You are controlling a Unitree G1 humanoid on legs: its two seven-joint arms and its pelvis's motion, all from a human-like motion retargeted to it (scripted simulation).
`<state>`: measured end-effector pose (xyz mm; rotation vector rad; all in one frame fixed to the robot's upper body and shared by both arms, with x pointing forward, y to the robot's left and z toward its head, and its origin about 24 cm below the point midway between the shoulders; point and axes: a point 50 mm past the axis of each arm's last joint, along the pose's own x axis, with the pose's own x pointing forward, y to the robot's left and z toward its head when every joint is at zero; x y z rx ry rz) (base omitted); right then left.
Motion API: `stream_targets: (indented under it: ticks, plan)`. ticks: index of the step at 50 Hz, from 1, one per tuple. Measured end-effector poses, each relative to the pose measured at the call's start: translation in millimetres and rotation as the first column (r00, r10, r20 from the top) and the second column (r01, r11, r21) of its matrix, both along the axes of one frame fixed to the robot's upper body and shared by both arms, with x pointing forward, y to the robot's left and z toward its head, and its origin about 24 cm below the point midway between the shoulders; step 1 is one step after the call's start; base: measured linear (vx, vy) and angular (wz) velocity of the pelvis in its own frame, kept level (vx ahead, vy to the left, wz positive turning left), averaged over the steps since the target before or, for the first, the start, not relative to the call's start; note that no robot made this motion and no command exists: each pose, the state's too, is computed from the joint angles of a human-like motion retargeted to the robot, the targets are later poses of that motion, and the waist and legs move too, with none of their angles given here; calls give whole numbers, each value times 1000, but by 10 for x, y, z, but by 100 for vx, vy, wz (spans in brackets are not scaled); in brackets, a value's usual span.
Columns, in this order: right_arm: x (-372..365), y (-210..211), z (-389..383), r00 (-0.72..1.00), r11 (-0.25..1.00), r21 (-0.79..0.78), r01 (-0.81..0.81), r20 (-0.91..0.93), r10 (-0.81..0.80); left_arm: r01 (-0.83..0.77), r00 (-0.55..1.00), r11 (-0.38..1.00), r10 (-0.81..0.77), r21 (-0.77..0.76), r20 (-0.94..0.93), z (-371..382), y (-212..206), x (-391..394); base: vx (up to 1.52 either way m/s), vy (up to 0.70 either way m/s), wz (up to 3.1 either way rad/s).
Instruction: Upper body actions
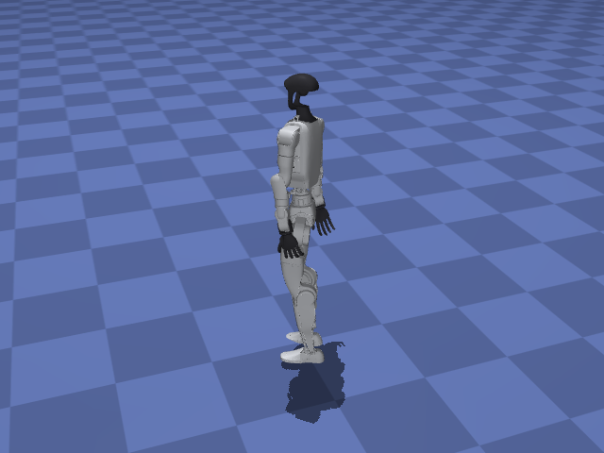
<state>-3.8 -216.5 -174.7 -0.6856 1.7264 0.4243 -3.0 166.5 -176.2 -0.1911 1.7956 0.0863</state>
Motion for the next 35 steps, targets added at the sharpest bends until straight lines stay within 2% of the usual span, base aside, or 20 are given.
stream_targets:
  ticks: [2,5,10,16,20,23,28,32,35]
  plan:
    - [235,-49,9,992,997,-44,60,114,-55,-53,996,991,45,123,72,5,150,241,-2,-1,-8]
    - [755,-91,61,951,989,19,149,273,-148,-168,963,957,108,235,249,81,384,780,-1,-2,-2]
    - [1983,-65,461,831,944,260,204,463,-307,-309,826,922,137,235,546,582,786,1999,-9,-7,5]
    - [3371,164,1548,602,848,525,68,656,-455,-351,548,895,-41,274,835,1773,956,3352,2,-6,-1]
    - [3983,334,2517,384,759,642,-106,731,-564,-423,280,861,-172,282,944,2777,907,3933,1,-7,-10]
    - [4245,323,3364,188,726,636,-263,772,-608,-474,69,845,-246,249,967,3546,843,4165,0,-8,6]
    - [4267,276,4871,-221,750,466,-470,760,-611,-552,-321,824,-349,126,881,4778,769,4200,0,0,0]
    - [3896,215,5961,-564,801,272,-533,592,-576,-626,-570,779,-489,36,661,5689,705,3933,-8,2,2]
    - [3489,116,6551,-774,862,142,-487,387,-501,-685,-668,727,-602,-45,439,6241,615,3625,-14,0,14]
